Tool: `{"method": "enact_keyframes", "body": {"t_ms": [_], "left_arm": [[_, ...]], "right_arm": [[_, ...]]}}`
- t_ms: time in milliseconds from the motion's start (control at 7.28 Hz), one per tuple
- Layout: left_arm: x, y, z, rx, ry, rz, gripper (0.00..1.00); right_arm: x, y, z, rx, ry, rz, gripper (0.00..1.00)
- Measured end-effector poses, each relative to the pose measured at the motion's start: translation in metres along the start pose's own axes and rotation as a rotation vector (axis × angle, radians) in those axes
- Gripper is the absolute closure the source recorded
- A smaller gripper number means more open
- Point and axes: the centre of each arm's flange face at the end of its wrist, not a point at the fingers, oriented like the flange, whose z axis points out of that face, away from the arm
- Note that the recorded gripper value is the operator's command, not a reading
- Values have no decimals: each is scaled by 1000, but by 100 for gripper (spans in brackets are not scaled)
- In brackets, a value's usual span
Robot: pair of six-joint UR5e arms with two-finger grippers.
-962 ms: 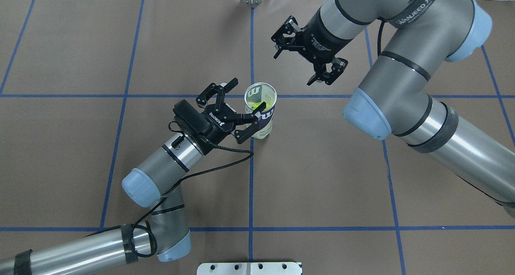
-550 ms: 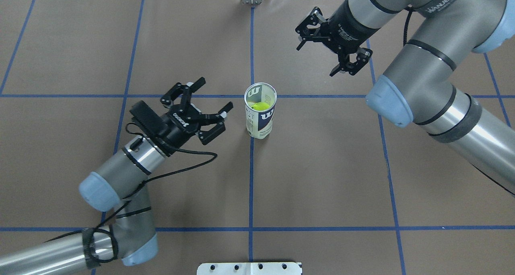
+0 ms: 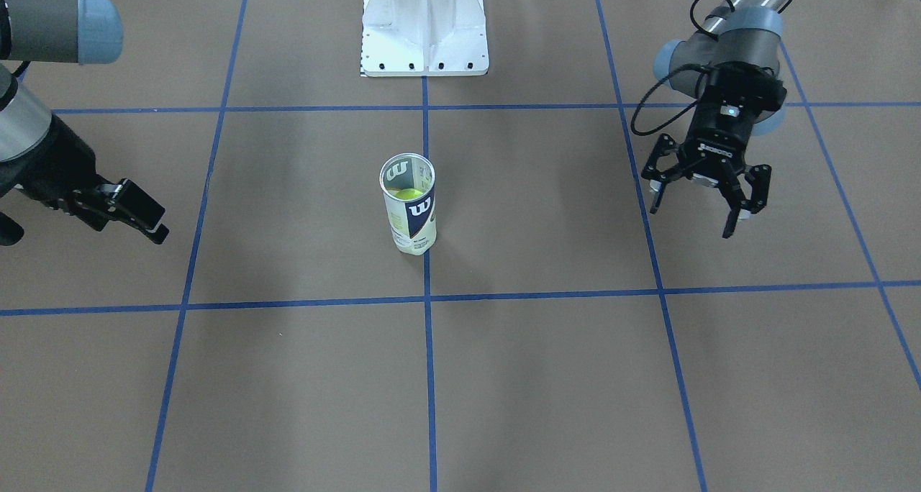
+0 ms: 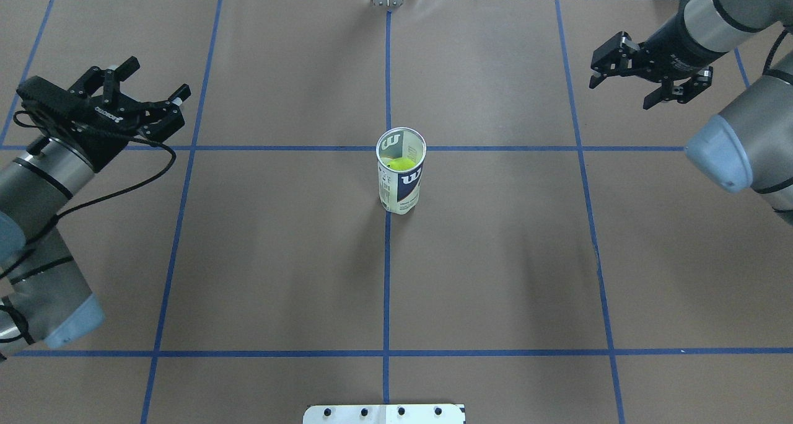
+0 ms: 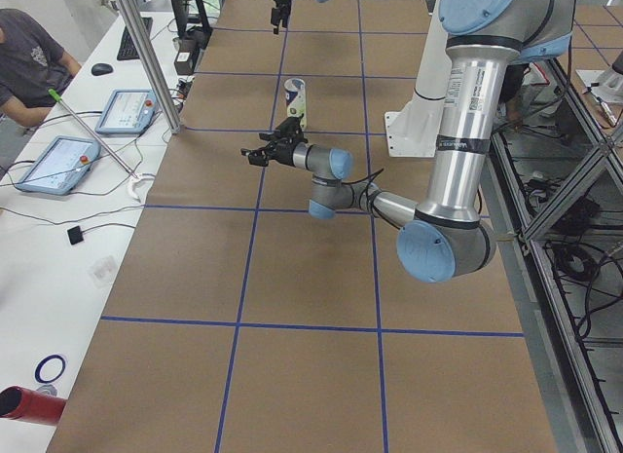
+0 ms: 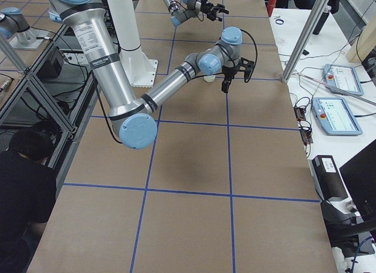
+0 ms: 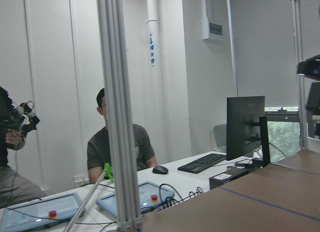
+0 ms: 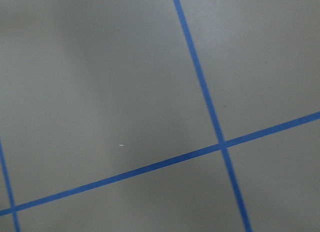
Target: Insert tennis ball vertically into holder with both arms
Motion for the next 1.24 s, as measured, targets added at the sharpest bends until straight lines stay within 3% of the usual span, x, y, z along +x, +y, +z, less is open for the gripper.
{"method": "enact_keyframes", "body": {"t_ms": [275, 550, 687, 824, 962, 1237], "left_arm": [[-85, -41, 28, -316, -81, -63, 1], [-147, -74, 41, -591, -180, -166, 1], [-175, -81, 38, -782, -207, -275, 1], [-199, -88, 28, -934, -222, -385, 1], [-221, -91, 12, -1007, -218, -406, 1], [-281, -75, -37, -1107, -199, -333, 1]], "right_arm": [[52, -19, 1, 20, 55, -94, 1], [94, -49, -4, 28, 92, -159, 1], [116, -63, -4, 25, 111, -187, 1], [140, -73, -5, 20, 125, -212, 1], [167, -82, -8, 9, 132, -237, 1], [230, -97, -16, -21, 133, -289, 1]]}}
